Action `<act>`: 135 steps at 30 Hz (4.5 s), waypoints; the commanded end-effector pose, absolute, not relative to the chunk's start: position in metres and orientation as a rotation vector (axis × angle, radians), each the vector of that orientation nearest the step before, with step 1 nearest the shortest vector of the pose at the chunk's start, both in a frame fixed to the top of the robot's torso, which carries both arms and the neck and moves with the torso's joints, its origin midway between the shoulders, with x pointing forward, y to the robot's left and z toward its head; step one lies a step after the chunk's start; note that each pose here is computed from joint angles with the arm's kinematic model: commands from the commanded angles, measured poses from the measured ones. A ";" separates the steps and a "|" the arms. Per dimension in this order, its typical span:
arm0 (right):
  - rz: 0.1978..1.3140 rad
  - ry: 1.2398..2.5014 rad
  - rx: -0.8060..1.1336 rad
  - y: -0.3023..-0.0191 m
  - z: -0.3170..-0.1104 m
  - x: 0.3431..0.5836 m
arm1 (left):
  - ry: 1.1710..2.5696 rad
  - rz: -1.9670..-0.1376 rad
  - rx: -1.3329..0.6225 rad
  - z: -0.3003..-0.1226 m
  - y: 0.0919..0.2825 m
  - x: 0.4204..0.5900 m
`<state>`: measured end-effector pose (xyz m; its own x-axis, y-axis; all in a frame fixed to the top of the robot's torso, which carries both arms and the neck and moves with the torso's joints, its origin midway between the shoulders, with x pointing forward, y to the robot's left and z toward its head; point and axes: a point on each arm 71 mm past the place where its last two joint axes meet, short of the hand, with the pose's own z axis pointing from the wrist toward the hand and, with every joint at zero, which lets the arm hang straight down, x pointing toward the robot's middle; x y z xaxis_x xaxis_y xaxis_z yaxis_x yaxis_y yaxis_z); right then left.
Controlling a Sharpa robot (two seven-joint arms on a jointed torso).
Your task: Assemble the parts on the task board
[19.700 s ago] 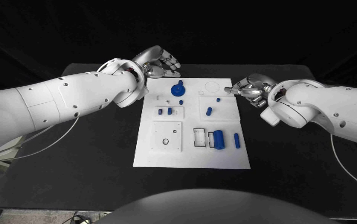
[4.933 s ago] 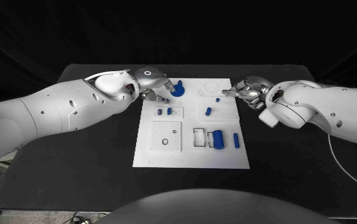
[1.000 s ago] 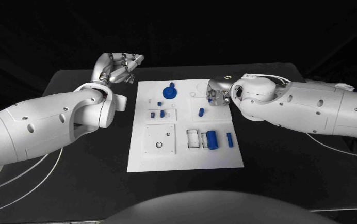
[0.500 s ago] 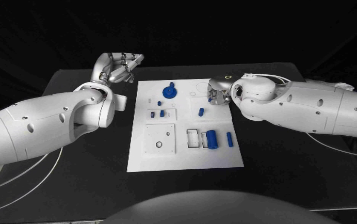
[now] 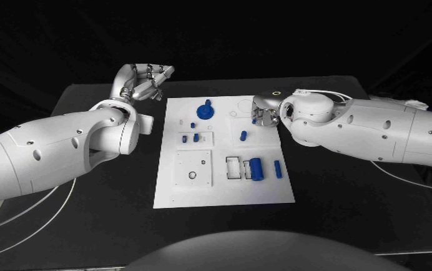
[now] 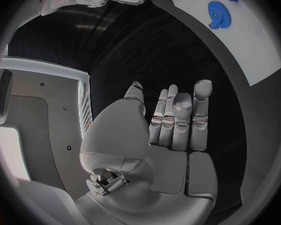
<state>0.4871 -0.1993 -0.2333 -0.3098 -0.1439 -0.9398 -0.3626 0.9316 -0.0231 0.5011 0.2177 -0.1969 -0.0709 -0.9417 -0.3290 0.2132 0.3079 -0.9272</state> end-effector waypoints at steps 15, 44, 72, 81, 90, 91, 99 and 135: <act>0.239 1.895 -0.366 -0.198 -0.238 0.485 | 1.281 -1.148 -0.771 -0.197 0.216 0.501; 0.249 1.906 -0.362 -0.196 -0.241 0.486 | 1.283 -1.143 -0.774 -0.197 0.216 0.502; 0.297 1.900 -0.296 -0.198 -0.240 0.486 | 1.280 -1.137 -0.774 -0.197 0.218 0.503; 0.345 1.849 -0.262 -0.199 -0.236 0.485 | 1.278 -1.132 -0.776 -0.197 0.220 0.503; 0.391 1.817 -0.241 -0.198 -0.230 0.482 | 1.277 -1.128 -0.777 -0.197 0.221 0.503; 0.395 1.814 -0.240 -0.197 -0.229 0.482 | 1.277 -1.128 -0.777 -0.197 0.221 0.503; 0.417 1.780 -0.234 -0.197 -0.220 0.481 | 1.277 -1.128 -0.777 -0.197 0.221 0.503; 0.691 1.779 -0.163 -0.158 -0.176 0.459 | 1.278 -1.131 -0.772 -0.198 0.217 0.507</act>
<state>0.4619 -0.1620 -0.1761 -0.2943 0.2168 -0.9308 -0.4371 0.8356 0.3328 0.5067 0.2200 -0.1986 -0.0622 -0.9399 -0.3357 0.2039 0.3173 -0.9261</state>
